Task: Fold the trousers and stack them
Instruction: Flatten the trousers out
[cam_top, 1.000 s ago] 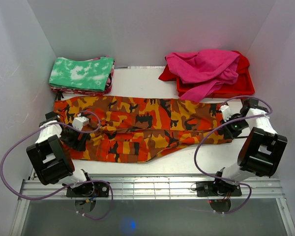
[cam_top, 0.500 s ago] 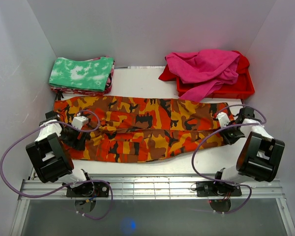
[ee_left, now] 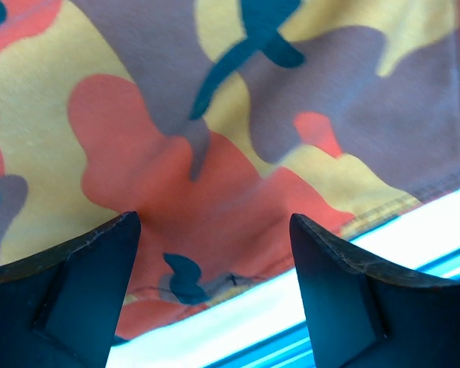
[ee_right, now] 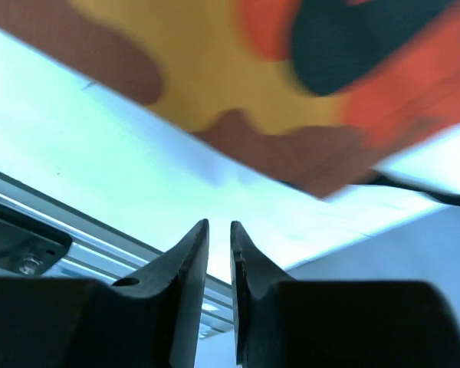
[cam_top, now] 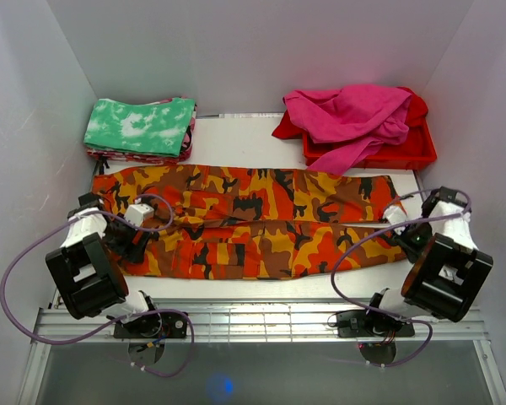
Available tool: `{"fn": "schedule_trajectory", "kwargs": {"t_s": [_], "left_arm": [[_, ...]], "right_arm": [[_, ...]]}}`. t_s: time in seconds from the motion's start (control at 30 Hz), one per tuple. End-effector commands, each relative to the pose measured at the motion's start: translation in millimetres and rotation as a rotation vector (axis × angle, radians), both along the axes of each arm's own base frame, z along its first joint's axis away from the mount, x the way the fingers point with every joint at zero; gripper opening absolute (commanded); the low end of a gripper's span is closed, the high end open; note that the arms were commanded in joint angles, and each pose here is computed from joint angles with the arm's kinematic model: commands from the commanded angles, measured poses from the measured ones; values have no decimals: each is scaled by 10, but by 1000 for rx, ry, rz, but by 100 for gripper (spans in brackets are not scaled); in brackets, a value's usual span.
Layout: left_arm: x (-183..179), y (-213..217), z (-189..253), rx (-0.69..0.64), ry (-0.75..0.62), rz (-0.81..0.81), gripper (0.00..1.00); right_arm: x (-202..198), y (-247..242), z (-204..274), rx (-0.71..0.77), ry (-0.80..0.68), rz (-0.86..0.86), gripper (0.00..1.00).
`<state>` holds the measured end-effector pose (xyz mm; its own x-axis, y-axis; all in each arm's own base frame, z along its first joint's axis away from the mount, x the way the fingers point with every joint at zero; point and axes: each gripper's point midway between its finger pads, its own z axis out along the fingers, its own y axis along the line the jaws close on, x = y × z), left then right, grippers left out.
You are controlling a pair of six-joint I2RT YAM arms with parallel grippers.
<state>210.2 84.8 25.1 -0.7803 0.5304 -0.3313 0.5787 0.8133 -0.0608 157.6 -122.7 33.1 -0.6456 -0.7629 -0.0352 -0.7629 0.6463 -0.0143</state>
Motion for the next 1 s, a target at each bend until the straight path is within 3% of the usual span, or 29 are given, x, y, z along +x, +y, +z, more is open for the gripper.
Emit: {"fn": "schedule_trajectory", "kwargs": {"t_s": [0.0,0.13,0.27,0.37,0.6,0.77,0.97], "left_arm": [[-9,-106,197,-33,-47,-38,90],[99,-176,358,-94,-66,-26,90],[159,-401,572,-188,-121,-67,93],[333,-874,860,-249,-186,-172,95],[612,-1882,1300,-346,-203,-355,94],[670,-2343,1175,-354,-182,-432,93],[661,-2891,1038,-316,-202,-533,93]], "right_arm": [[483,198,484,169,-99,30,26],[633,361,551,301,-55,-68,42],[501,319,405,261,-24,-94,52],[513,316,345,256,-50,-143,56],[989,-77,343,190,-221,-340,56],[1191,-221,161,227,-213,-463,57],[1254,-277,-92,221,-205,-483,64]]}}
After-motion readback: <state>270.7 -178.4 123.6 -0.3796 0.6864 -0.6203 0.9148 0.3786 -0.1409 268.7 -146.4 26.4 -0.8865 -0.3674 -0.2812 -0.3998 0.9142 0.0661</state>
